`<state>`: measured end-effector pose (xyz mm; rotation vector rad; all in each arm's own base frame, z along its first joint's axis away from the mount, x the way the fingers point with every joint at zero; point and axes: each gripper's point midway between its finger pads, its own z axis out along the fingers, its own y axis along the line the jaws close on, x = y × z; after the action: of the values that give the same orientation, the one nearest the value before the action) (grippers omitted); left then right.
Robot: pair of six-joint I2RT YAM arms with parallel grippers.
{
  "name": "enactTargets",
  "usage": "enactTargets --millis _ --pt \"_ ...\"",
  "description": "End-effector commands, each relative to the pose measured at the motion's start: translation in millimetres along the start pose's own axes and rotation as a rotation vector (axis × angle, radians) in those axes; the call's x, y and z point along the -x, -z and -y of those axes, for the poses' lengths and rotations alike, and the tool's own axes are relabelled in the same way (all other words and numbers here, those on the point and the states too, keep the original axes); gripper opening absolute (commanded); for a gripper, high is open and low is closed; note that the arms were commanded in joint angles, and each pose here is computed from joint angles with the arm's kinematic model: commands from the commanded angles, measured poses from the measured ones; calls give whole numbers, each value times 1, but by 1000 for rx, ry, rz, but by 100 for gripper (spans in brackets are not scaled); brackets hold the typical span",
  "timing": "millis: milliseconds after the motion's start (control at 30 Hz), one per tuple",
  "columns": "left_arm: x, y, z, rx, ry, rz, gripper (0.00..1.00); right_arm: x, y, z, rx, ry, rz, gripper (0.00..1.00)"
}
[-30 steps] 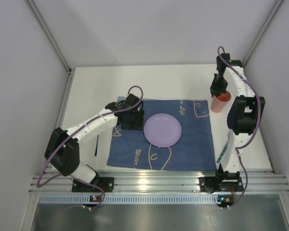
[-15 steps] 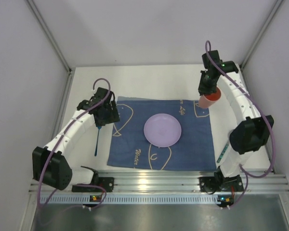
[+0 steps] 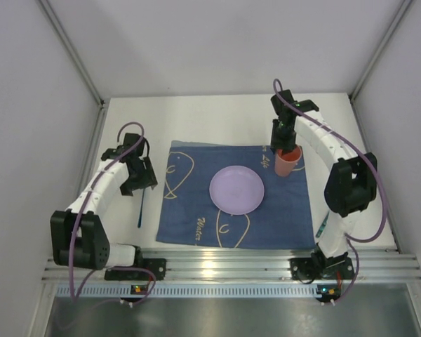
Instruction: Set the dinner table for one person
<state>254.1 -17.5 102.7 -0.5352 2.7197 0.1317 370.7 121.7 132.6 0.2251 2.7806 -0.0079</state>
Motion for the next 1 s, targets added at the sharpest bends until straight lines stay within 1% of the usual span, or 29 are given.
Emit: enactTargets --millis 0,67,100,167,200,233,267,333,400,467,567,633,733,800,900,967 --pt "12 -13 -14 27 -22 -15 75 26 19 -15 53 5 112 37" --pt "14 -20 -19 33 -42 -37 75 24 25 -15 64 7 120 44" --pt "13 -29 -24 49 -79 -69 74 21 25 -12 60 6 115 50" --pt "14 -38 -26 56 -67 -91 71 19 34 -10 70 4 129 52" --pt "10 -46 -18 21 -77 -122 70 16 35 -8 66 7 127 54" --pt "9 -53 -26 47 -46 -139 69 15 42 -6 73 3 140 54" --pt "3 -63 -28 63 -43 -178 64 14 45 -6 77 6 142 54" --pt "-8 -75 -29 51 -49 -224 60 11 53 -2 79 5 149 55" --pt "-10 -85 -27 39 -57 -229 56 10 57 0 76 12 154 56" --pt "-11 -92 -24 21 -50 -231 55 9 61 3 72 13 159 56" --pt "-9 -101 -21 13 -53 -229 50 8 62 6 66 18 153 55" --pt "-8 -105 -20 6 -49 -236 43 7 61 7 61 22 150 55" --pt "-7 -115 -17 -2 -52 -247 26 5 65 10 58 24 152 55" --pt "-8 -123 -15 -6 -55 -261 19 3 68 16 56 17 153 55" --pt "-9 -132 -14 -7 -56 -273 13 -1 74 21 68 -3 152 56" --pt "-13 -139 -15 -10 -59 -290 0 -6 76 25 74 -13 143 56"
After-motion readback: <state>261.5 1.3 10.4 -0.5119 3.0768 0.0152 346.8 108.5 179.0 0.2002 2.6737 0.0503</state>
